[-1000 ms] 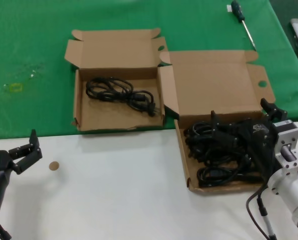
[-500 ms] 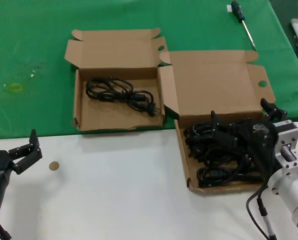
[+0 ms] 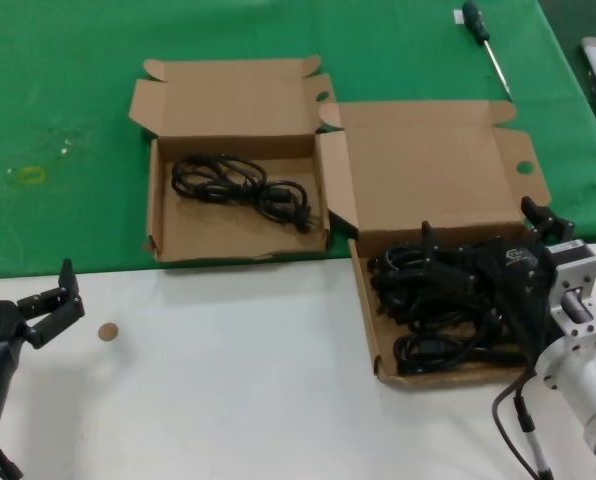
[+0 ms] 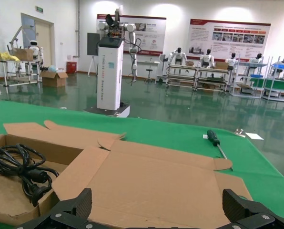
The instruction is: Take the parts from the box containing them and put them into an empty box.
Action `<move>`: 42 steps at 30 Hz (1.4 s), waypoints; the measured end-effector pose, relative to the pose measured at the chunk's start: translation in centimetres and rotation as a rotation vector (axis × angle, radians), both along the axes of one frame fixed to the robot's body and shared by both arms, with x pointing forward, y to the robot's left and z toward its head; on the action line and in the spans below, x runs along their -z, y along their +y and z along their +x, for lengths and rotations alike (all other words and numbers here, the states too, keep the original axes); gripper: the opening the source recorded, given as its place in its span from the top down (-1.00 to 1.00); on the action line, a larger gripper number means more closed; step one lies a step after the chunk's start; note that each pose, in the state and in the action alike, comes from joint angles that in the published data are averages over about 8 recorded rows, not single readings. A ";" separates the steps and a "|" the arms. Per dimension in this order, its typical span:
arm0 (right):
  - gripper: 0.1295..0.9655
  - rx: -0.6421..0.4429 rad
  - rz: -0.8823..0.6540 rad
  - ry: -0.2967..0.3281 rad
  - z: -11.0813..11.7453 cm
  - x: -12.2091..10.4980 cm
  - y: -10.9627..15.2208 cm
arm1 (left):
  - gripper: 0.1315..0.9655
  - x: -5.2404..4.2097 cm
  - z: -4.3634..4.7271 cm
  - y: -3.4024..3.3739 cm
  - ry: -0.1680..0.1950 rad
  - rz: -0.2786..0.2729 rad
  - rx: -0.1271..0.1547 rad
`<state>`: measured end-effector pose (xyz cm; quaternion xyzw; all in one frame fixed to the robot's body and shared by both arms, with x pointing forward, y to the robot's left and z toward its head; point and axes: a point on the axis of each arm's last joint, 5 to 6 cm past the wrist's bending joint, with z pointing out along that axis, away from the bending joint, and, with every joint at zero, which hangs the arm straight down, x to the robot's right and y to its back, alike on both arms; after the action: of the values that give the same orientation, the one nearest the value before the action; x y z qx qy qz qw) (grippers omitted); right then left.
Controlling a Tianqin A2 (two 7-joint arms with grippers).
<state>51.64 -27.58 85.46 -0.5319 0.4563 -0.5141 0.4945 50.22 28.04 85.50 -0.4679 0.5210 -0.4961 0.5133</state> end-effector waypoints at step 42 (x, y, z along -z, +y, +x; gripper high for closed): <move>-1.00 0.000 0.000 0.000 0.0 0.0 0.0 | -1.00 0.00 0.00 0.00 0.000 0.000 0.000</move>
<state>51.64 -27.58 85.46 -0.5319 0.4563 -0.5141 0.4945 50.22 28.04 85.50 -0.4679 0.5210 -0.4961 0.5133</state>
